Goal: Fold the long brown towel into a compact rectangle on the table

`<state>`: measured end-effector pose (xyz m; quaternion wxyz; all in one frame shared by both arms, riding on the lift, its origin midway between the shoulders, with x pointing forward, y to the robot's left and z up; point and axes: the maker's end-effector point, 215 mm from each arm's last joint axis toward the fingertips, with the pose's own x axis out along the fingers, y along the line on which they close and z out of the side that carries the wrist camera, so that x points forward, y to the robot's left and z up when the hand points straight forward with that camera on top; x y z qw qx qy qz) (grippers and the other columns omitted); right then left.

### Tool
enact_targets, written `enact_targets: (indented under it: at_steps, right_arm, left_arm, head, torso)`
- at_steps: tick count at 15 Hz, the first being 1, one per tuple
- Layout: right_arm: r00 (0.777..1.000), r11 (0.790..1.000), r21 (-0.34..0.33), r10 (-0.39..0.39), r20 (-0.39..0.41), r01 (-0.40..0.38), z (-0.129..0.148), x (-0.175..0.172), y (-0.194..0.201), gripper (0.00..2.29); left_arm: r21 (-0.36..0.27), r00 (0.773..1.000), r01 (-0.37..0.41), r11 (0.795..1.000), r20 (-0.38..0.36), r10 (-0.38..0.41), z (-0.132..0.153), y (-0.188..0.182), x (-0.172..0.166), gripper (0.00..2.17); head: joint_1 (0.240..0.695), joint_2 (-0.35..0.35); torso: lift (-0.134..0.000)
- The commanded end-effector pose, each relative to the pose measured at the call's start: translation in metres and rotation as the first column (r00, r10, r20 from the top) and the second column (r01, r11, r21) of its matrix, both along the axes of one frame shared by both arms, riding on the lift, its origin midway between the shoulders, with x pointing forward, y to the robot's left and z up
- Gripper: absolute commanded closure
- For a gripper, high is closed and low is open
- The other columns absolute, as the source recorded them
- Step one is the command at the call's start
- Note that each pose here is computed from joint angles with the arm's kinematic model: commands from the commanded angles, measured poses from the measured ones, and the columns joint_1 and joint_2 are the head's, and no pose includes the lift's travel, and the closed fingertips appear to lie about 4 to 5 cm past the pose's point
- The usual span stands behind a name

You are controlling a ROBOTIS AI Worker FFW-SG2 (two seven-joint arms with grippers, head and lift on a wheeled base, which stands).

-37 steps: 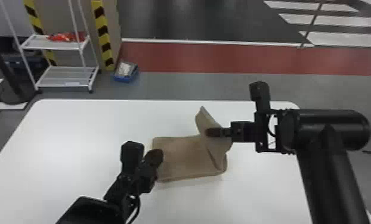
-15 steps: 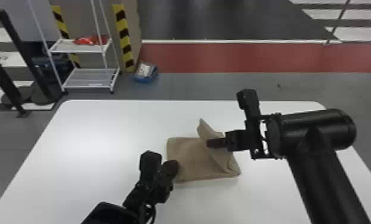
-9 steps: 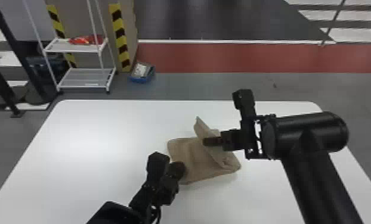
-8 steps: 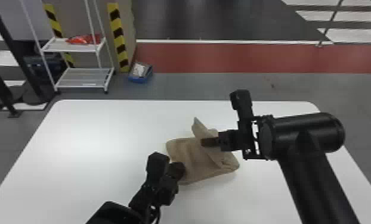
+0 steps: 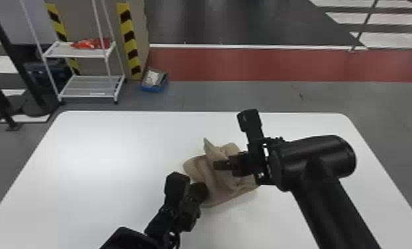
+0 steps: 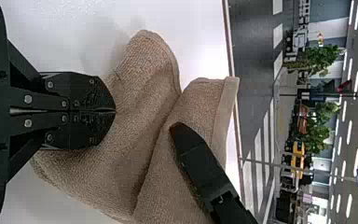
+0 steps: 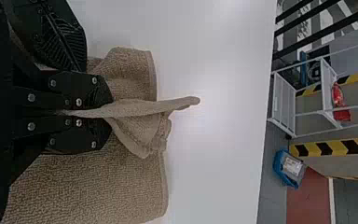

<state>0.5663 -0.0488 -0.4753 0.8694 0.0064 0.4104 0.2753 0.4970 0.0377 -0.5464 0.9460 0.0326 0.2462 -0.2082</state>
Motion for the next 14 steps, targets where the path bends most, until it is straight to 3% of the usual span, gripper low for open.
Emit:
enact_targets:
  at_steps: [1, 5, 7, 11, 12, 14]
  right_arm:
    - [0.999, 1.000, 0.008, 0.008, 0.038, -0.009, -0.002, 0.007, 0.005, 1.47]
    - [1.000, 0.999, 0.031, 0.016, 0.006, -0.016, -0.006, -0.002, 0.011, 1.35]
    - [0.999, 0.999, 0.049, 0.025, -0.044, -0.023, -0.010, -0.016, 0.016, 1.35]
    - [0.997, 0.998, 0.049, 0.036, -0.069, -0.032, -0.006, -0.030, 0.020, 1.34]
    - [0.997, 0.998, 0.051, 0.035, -0.072, -0.031, -0.007, -0.032, 0.020, 1.12]
    - [0.997, 0.998, 0.060, 0.036, -0.069, -0.032, -0.008, -0.035, 0.022, 0.32]
  left_arm:
    - [-0.006, 1.000, 0.000, 1.000, -0.001, 0.000, -0.001, -0.002, -0.003, 1.66]
    - [-0.008, 1.000, -0.004, 1.000, 0.000, 0.004, -0.001, 0.000, -0.003, 1.66]
    - [-0.003, 1.000, 0.001, 1.000, 0.000, -0.001, -0.001, -0.001, -0.004, 1.66]
    - [0.001, 1.000, 0.004, 1.000, 0.004, -0.004, 0.000, -0.002, -0.002, 1.66]
    - [0.001, 1.000, 0.006, 1.000, 0.004, -0.006, 0.000, -0.003, -0.002, 1.66]
    - [0.002, 1.000, 0.015, 1.000, 0.001, -0.015, -0.001, -0.008, -0.004, 1.66]
  head:
    - [0.695, -0.012]
    - [0.695, -0.005]
    - [0.695, -0.001]
    - [0.695, 0.007]
    - [0.695, 0.009]
    - [0.695, 0.008]
  torso:
    - [-0.057]
    - [-0.057]
    - [-0.057]
    - [-0.057]
    - [-0.057]
    - [-0.057]
